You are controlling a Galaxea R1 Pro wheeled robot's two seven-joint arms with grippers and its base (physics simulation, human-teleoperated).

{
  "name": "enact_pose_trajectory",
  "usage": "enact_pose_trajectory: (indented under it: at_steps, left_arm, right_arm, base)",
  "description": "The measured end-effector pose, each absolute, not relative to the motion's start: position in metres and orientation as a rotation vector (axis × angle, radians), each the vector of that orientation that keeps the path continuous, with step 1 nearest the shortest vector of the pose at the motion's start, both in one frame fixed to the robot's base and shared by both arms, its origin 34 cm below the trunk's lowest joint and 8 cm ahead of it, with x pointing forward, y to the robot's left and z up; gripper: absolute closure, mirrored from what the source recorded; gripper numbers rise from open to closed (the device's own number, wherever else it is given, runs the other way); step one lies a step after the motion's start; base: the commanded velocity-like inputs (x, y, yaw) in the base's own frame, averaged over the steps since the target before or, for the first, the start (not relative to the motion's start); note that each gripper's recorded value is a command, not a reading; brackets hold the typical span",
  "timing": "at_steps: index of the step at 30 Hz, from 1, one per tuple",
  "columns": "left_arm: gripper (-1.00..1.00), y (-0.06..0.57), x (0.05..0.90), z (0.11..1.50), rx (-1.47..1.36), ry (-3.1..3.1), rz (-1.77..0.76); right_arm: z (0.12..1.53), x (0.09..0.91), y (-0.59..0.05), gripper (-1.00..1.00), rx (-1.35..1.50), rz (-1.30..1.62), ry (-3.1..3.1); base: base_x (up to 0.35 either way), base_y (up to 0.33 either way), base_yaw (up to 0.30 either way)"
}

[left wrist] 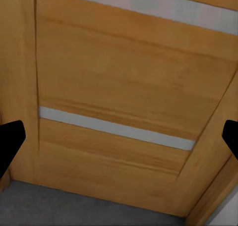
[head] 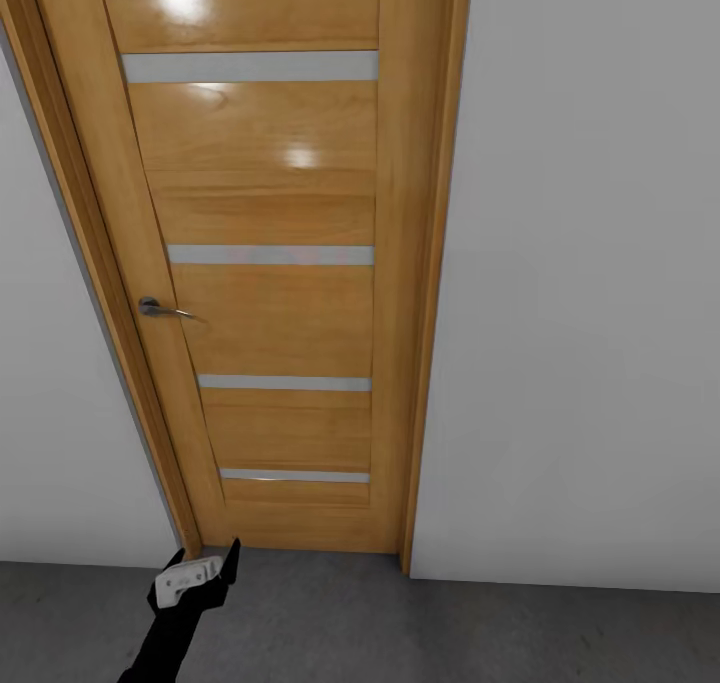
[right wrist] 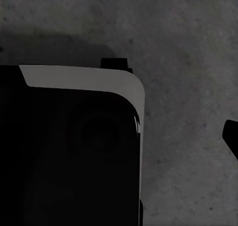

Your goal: Move the two storage containers from the living room to the garage. In the garage, place one container on the floor and stack the other container on top of it (either order is fine).

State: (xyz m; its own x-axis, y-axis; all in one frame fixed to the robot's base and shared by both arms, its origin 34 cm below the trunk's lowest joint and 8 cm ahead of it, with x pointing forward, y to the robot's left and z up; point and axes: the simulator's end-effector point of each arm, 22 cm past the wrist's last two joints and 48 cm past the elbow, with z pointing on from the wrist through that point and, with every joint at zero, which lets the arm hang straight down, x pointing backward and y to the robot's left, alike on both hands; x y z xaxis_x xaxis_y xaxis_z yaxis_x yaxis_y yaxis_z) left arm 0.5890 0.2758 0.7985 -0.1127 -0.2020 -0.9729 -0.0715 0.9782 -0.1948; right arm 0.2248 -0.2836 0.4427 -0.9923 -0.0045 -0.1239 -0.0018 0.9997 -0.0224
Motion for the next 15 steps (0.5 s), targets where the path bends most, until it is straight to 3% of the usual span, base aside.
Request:
enact_pose_trajectory:
  at_steps: [15]
  left_arm:
    - [-1.0, 0.289, 0.588, 0.798, -0.269, 1.671, -0.114]
  right_arm:
    - [0.443, 0.225, -0.284, -1.0, -0.003, -0.034, 3.017]
  base:
    - [0.0, 0.0, 0.0]
